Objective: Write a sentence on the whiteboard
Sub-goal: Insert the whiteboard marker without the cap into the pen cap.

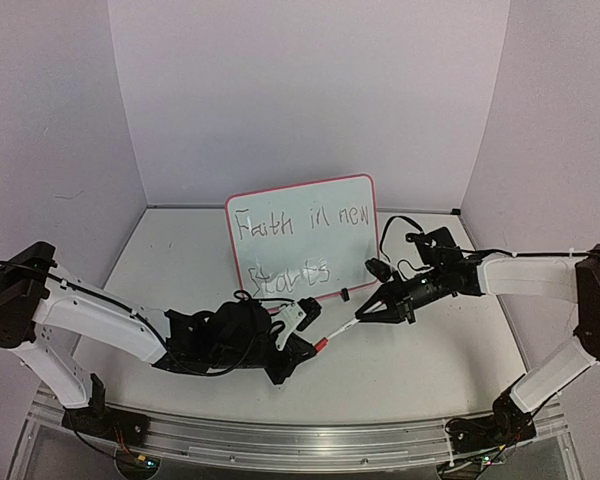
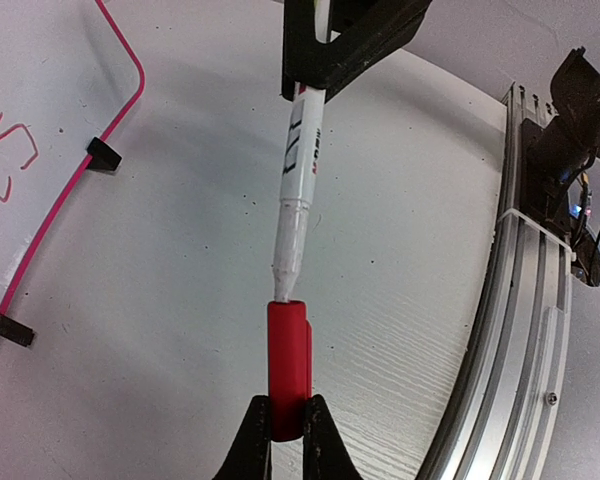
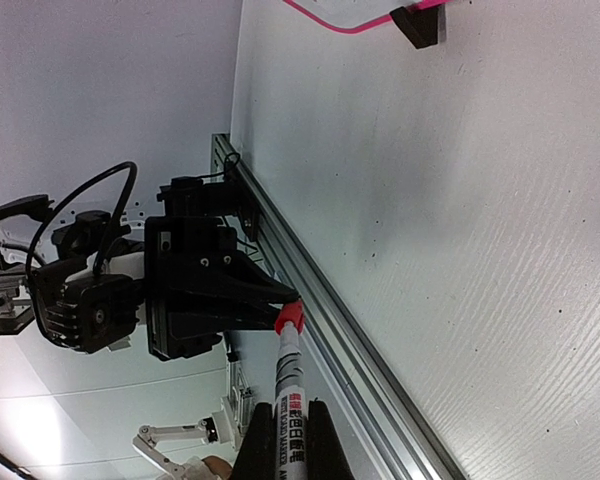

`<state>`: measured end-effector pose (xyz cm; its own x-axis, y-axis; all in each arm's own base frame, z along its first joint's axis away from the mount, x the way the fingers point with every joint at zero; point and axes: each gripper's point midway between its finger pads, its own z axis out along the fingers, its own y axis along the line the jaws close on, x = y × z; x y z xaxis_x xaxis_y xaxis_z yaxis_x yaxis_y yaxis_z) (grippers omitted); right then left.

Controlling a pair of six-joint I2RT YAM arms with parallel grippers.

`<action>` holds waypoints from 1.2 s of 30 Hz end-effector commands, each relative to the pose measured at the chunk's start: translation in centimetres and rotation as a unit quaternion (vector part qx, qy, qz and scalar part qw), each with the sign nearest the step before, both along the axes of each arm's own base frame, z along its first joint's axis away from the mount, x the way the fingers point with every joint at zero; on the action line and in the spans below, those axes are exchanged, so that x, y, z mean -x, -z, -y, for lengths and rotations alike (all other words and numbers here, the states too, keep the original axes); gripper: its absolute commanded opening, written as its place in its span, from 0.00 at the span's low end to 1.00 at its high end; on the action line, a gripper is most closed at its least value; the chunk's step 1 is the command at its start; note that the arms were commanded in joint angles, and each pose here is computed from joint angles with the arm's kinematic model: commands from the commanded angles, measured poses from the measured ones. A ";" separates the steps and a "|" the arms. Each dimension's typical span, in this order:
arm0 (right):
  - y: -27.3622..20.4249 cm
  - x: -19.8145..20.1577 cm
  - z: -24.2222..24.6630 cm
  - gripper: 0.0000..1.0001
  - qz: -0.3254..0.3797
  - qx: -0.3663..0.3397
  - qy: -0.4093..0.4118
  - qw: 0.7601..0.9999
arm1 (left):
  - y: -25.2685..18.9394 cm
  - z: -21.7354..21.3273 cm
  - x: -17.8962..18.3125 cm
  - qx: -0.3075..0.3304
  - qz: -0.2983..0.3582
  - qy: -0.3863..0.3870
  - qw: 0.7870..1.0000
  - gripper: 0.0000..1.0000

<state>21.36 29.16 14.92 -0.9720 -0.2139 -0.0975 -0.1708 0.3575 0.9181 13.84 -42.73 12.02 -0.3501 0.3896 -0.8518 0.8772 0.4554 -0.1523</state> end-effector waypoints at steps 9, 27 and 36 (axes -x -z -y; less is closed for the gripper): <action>0.4 1.3 -1.4 0.00 0.003 -0.009 -0.037 0.999 | -2.2 1.7 0.0 0.029 0.016 0.022 0.999 0.00; 0.6 3.0 -3.4 0.00 0.001 -0.010 -0.079 0.997 | -6.9 4.0 -1.0 0.091 0.069 0.025 0.993 0.00; 0.9 3.7 -3.9 0.00 -0.005 -0.009 -0.093 0.996 | -9.7 5.5 -1.3 0.125 0.104 0.034 0.986 0.00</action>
<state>19.41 31.13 12.91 -0.9515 -0.3003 -0.0664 -0.1816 0.3743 0.9094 13.56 -43.57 10.94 -0.2688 0.4755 -0.8376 0.9161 0.3949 -0.0698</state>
